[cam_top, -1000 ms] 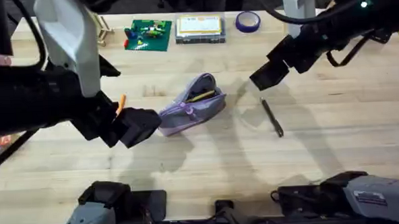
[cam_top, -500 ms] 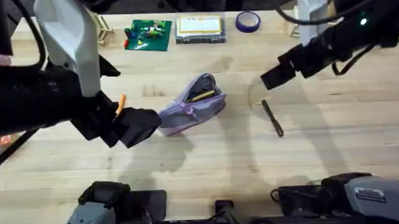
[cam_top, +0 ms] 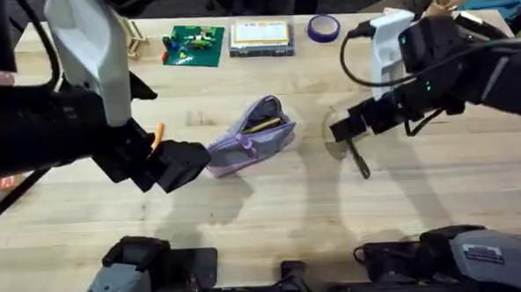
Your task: Unzip the bag, pick up the pens from the table one at a time and place them inside, then zip the bag closed.
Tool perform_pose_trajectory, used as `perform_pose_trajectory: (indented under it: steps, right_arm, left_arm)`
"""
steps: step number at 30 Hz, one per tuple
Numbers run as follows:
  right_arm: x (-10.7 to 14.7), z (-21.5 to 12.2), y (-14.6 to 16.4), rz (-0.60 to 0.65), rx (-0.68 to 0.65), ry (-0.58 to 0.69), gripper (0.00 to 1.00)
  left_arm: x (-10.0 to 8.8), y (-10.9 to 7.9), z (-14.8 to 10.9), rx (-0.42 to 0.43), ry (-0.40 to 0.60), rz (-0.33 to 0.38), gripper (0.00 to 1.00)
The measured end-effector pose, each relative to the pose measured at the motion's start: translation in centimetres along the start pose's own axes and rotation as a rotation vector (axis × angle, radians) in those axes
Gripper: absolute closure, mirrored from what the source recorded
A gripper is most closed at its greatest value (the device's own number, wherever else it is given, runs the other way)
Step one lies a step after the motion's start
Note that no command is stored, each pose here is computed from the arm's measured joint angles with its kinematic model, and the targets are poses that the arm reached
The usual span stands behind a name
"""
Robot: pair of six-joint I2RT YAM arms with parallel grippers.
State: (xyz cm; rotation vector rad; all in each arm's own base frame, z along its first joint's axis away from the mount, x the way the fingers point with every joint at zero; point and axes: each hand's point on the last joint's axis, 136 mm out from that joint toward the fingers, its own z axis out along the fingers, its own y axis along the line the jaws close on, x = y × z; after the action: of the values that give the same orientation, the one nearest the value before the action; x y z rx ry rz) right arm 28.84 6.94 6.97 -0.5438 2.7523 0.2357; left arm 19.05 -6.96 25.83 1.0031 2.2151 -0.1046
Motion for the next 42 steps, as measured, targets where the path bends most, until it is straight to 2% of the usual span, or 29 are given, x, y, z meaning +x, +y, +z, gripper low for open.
perform_pose_trajectory:
  steps: [6,16,18,24,25,32,34,37,42]
  right_arm:
    - [0.8,1.3,-0.3,0.001,0.031,-0.003,0.005]
    - [1.7,3.0,1.5,-0.092,0.094,0.011,0.026]
    - [1.6,3.0,1.4,-0.079,0.099,0.008,0.145]
    - [1.3,3.0,1.0,-0.037,0.131,-0.005,0.867]
    - [1.2,3.0,0.8,-0.029,0.137,-0.008,0.937]
    - [0.9,2.6,1.0,-0.020,0.137,-0.005,0.964]
    - [-0.4,2.0,1.1,-0.030,0.139,-0.034,0.967]
    - [-4.1,0.1,1.4,-0.072,0.137,-0.125,0.970]
    - [-10.9,-4.7,5.2,-0.259,0.031,-0.338,0.971]
  left_arm:
    - [0.0,0.0,0.0,0.000,0.000,0.000,0.008]
    - [0.0,0.0,0.0,0.000,0.000,0.000,0.007]
    - [0.0,0.0,0.0,0.000,0.000,0.000,0.007]
    - [0.0,0.0,0.0,0.000,0.000,0.000,0.009]
    - [0.0,0.0,0.0,0.000,0.000,0.000,0.008]
    - [0.0,0.0,0.0,0.000,0.000,0.000,0.008]
    - [0.0,0.0,0.0,0.000,0.000,0.000,0.008]
    - [0.0,0.0,0.0,0.000,0.001,0.000,0.008]
    - [0.0,0.0,0.0,0.000,0.000,0.000,0.008]
